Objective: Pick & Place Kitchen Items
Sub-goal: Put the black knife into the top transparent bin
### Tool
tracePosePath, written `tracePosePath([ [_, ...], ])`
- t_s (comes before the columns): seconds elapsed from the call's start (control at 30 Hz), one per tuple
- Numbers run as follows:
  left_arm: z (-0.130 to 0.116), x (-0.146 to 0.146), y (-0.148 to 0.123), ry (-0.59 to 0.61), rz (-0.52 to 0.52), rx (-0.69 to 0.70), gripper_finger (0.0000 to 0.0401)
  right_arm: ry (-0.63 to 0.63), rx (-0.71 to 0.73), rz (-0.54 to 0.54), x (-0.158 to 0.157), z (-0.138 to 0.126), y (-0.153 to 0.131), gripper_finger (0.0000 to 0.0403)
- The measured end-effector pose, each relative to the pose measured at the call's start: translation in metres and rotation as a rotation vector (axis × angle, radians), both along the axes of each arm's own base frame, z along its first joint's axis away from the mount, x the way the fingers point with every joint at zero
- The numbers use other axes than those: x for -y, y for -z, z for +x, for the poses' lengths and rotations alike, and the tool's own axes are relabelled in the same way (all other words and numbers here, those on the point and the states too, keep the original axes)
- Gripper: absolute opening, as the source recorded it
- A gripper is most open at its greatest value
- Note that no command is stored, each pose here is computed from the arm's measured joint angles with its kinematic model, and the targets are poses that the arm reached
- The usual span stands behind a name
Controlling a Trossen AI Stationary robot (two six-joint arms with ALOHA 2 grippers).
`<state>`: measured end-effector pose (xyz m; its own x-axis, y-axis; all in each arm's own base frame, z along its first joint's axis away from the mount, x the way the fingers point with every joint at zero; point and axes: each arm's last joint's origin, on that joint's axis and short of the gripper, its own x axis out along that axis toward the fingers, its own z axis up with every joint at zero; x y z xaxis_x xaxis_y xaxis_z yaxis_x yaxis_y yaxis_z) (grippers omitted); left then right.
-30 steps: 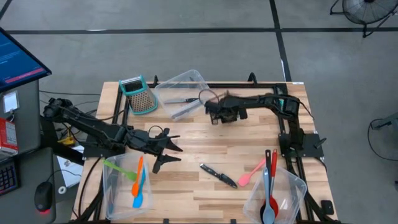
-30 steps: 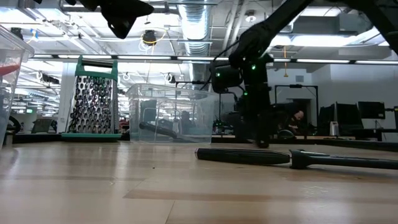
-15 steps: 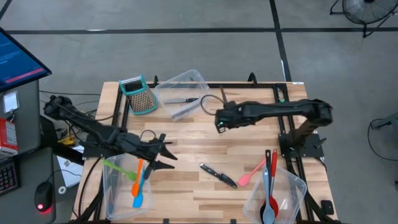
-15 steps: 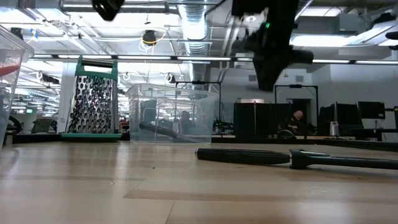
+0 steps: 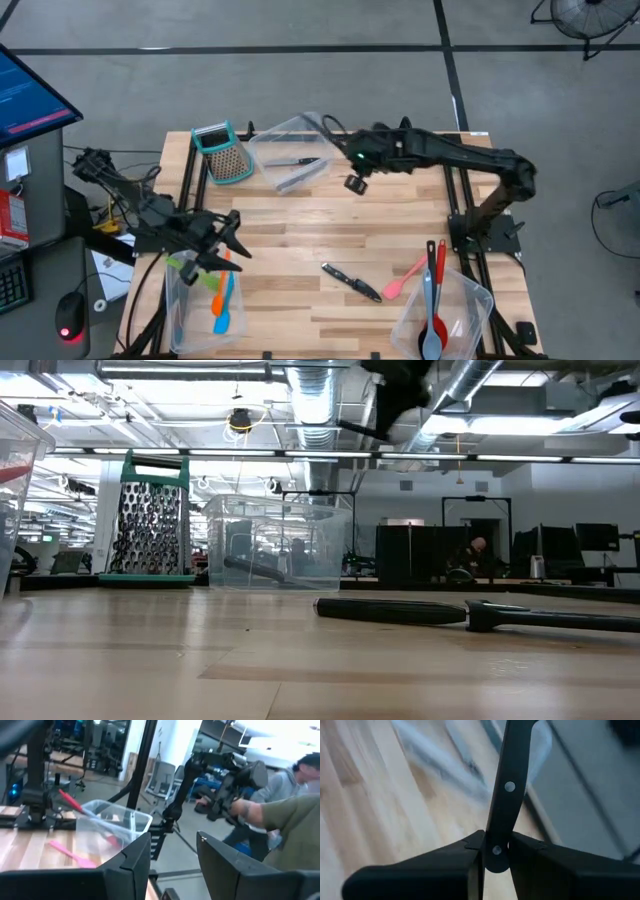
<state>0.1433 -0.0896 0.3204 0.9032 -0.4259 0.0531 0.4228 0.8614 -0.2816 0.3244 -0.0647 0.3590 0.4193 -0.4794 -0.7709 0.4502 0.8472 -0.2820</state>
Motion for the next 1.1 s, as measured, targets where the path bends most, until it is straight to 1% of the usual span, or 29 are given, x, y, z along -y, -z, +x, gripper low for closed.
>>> tracePosePath([
  [0.03,-0.002,-0.001,-0.002,0.003,-0.006,0.009,0.0138,-0.042,-0.009,-0.031,0.004,0.008,-0.003,0.0044],
  [0.07,-0.004,-0.001,-0.003,0.007,-0.010,0.015,0.0137,-0.086,-0.049,-0.058,0.008,0.014,-0.005,0.0044],
  [0.17,-0.008,-0.002,-0.005,0.018,-0.017,0.028,0.0135,-0.227,-0.162,-0.149,0.019,0.039,-0.002,0.0044],
  [0.23,-0.009,0.000,-0.005,0.029,-0.018,0.030,0.0134,-0.296,-0.253,-0.207,0.026,0.054,0.004,0.0044],
  [0.3,-0.010,0.001,-0.005,0.036,-0.015,0.027,0.0132,-0.335,-0.301,-0.259,0.034,0.069,0.008,0.0044],
  [0.47,-0.012,0.004,-0.004,0.061,-0.013,0.025,0.0131,-0.374,-0.427,-0.313,0.057,0.097,0.026,0.0044],
  [0.6,-0.013,0.006,-0.004,0.075,-0.014,0.025,0.0131,-0.366,-0.464,-0.309,0.077,0.112,0.041,0.0044],
  [0.77,-0.014,0.007,-0.005,0.082,-0.014,0.026,0.0131,-0.387,-0.512,-0.306,0.092,0.126,0.064,0.0044],
  [0.97,-0.014,0.007,-0.005,0.083,-0.014,0.025,0.0131,-0.405,-0.618,-0.248,0.098,0.124,0.085,0.0044],
  [1.1,-0.014,0.007,-0.005,0.083,-0.010,0.028,0.0131,-0.412,-0.616,-0.245,0.098,0.125,0.086,0.0044],
])
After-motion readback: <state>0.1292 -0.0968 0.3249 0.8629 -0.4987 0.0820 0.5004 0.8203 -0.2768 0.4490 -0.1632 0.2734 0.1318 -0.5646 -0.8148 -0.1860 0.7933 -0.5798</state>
